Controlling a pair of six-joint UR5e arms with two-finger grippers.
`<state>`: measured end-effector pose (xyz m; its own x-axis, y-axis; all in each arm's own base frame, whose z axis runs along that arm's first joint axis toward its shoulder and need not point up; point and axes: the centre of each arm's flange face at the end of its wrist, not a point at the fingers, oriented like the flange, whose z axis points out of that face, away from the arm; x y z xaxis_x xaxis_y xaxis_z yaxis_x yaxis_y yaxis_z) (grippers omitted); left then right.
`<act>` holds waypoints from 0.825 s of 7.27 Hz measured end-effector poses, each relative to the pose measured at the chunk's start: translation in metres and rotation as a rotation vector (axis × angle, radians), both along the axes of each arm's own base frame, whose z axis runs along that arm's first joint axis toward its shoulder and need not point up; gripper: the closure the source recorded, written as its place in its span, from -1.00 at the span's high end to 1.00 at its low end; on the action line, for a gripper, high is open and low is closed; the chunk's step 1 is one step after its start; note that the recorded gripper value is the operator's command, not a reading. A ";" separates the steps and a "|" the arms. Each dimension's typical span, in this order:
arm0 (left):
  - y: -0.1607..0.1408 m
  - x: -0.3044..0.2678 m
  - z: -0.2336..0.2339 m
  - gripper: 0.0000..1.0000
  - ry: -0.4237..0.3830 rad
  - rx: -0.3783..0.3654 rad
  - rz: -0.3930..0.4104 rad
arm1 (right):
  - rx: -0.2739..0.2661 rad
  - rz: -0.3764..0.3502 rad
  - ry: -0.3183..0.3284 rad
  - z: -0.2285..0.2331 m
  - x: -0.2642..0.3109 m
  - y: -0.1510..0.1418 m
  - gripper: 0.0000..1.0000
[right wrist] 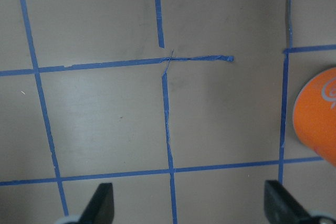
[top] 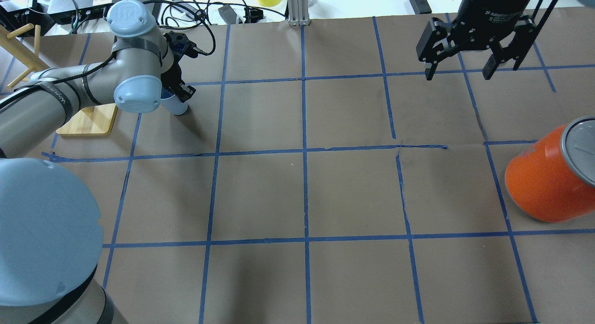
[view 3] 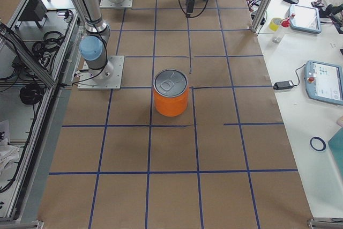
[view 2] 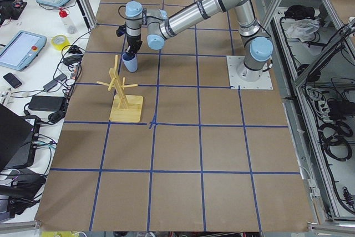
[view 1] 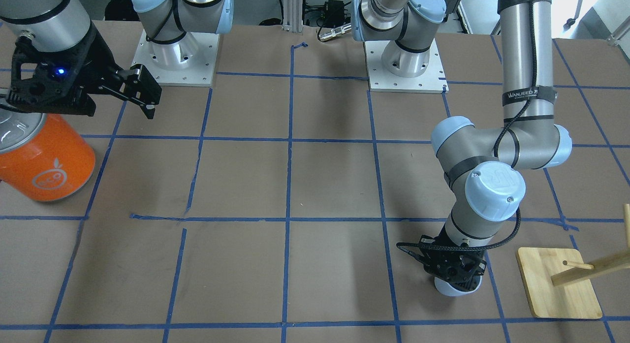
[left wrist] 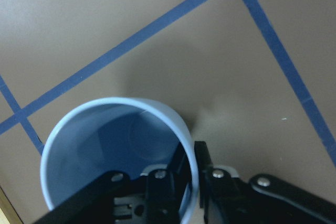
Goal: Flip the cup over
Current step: 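Turn the cup upright with the left gripper and set it down near the wooden stand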
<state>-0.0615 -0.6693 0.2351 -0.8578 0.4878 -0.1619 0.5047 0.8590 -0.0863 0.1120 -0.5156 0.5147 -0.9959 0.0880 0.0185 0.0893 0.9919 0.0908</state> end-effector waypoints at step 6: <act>0.051 -0.034 0.153 1.00 -0.003 -0.052 -0.041 | -0.072 -0.032 0.005 -0.003 0.003 0.018 1.00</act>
